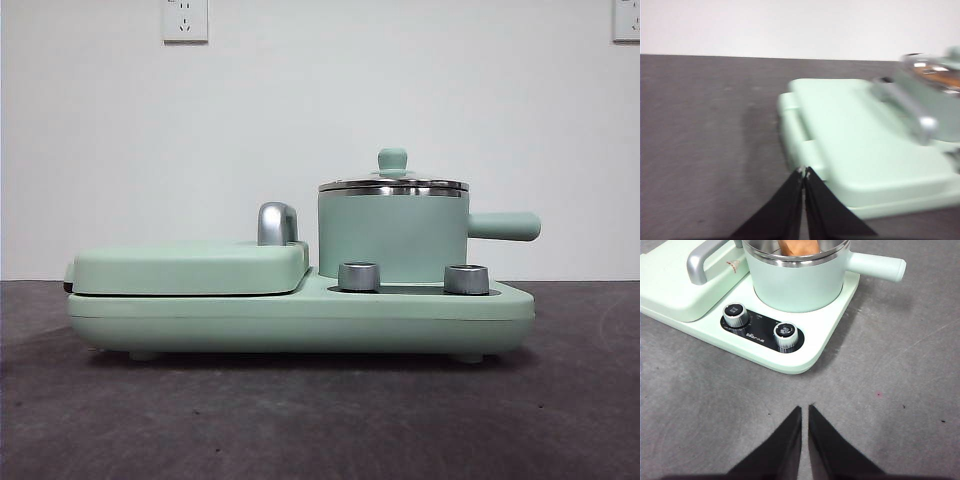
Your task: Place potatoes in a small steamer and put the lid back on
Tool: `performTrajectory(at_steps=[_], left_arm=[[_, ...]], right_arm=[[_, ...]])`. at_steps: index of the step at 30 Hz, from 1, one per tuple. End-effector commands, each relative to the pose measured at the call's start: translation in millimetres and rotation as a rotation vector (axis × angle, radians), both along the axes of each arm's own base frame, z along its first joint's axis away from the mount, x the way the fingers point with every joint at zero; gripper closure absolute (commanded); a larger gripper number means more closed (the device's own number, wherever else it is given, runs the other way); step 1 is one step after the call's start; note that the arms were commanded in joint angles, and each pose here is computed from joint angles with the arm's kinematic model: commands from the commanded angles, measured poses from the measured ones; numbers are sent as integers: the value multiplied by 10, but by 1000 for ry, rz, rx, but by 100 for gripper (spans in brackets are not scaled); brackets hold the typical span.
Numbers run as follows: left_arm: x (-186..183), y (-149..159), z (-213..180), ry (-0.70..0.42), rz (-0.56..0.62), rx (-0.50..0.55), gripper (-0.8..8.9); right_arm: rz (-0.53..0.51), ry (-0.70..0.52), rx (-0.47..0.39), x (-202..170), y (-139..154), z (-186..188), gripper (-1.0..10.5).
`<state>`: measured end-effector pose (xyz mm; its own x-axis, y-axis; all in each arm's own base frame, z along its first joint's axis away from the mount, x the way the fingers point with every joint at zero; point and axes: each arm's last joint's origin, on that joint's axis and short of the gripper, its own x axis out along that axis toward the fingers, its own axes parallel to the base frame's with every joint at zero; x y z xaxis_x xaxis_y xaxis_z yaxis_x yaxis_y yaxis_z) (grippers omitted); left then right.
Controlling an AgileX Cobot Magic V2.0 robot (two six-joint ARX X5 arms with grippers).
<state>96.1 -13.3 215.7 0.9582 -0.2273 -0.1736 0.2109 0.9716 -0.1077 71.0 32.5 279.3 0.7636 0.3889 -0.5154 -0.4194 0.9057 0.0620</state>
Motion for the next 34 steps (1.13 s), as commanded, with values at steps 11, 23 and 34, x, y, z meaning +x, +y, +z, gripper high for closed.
performTrajectory(at_steps=[11, 23, 34], left_arm=[[7, 130, -542, -123, 156, -2, 808], [8, 129, -538, -126, 154, -4, 807], [8, 129, -538, -126, 154, -4, 807]], right_arm=[[2, -19, 11, 6, 6, 32, 929], [2, -20, 12, 6, 6, 33, 929], [-30, -68, -16, 22, -10, 44, 929]])
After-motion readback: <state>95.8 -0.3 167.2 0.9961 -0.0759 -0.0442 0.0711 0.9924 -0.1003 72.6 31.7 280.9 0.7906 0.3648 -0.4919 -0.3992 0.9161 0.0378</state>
